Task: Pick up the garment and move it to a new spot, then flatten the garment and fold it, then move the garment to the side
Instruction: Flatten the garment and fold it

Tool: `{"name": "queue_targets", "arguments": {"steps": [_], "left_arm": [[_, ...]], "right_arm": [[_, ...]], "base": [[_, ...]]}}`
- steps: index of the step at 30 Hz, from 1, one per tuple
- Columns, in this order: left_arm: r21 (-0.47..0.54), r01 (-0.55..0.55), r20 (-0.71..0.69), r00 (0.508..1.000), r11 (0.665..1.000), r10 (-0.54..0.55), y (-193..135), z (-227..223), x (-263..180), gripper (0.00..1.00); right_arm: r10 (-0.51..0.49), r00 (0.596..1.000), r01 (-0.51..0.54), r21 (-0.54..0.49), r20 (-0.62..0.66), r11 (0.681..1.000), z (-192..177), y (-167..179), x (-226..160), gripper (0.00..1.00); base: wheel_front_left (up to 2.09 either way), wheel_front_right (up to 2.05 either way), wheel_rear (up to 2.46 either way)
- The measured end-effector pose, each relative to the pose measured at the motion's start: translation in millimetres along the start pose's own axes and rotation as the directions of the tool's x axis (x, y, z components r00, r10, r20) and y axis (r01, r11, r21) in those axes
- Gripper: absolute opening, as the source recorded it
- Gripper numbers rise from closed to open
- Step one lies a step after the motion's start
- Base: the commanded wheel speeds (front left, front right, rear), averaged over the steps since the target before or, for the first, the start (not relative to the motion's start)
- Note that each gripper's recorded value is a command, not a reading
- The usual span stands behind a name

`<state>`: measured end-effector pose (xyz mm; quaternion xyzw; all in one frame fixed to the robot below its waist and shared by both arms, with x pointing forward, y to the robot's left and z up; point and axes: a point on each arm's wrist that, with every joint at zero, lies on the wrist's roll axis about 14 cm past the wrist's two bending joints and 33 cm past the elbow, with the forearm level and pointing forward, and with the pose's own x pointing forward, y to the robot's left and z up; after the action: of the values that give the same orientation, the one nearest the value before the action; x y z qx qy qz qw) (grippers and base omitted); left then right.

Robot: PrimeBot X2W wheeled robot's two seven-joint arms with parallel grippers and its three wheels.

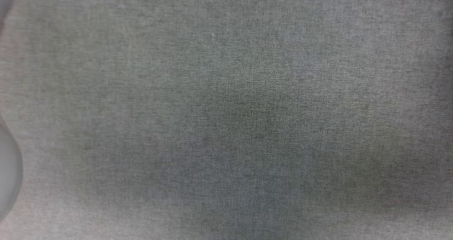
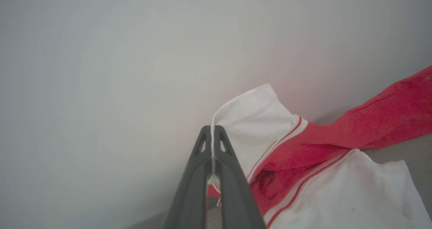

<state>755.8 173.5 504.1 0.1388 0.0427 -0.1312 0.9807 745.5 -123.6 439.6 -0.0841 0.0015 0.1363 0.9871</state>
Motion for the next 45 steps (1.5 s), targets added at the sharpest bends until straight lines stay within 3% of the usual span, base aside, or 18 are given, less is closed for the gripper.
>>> {"name": "queue_targets", "arguments": {"steps": [4, 8, 21, 36, 45], "left_arm": [[-0.028, 0.028, -0.040, 0.999, 0.999, -0.029, -6.1, -9.2, -18.4, 0.00], [-0.070, 0.121, -0.091, 0.988, 0.990, -0.127, -32.9, -22.7, -45.5, 0.00], [-0.237, 0.165, -0.303, 0.924, 0.957, -0.234, -42.2, -73.9, -197.0, 0.00], [-0.434, -0.050, -0.510, 0.837, 0.900, -0.199, -87.0, -97.9, -382.1, 0.00], [-0.479, -0.221, -0.585, 0.802, 0.850, -0.122, -96.8, -96.7, -450.3, 0.00]], "right_arm": [[0.028, 1.000, -0.028, -0.003, -0.014, 1.000, 3.4, 5.8, -12.9, 0.00], [0.046, 0.998, -0.046, -0.004, -0.040, 0.999, 0.9, 4.0, -35.0, 0.00], [0.105, 0.978, -0.092, 0.079, -0.180, 0.993, -7.5, -8.0, -135.7, 0.00], [0.207, 0.938, -0.162, 0.175, -0.278, 0.971, -9.0, 12.4, -255.5, 0.00], [0.279, 0.868, -0.167, 0.288, -0.410, 0.943, -29.0, 39.4, -336.0, 0.00]], "base": [[0.00, 0.00, 0.00], [0.00, 0.00, 0.00], [0.00, 0.00, 0.00], [0.00, 0.00, 0.00], [0.00, 0.00, 0.00]]}}
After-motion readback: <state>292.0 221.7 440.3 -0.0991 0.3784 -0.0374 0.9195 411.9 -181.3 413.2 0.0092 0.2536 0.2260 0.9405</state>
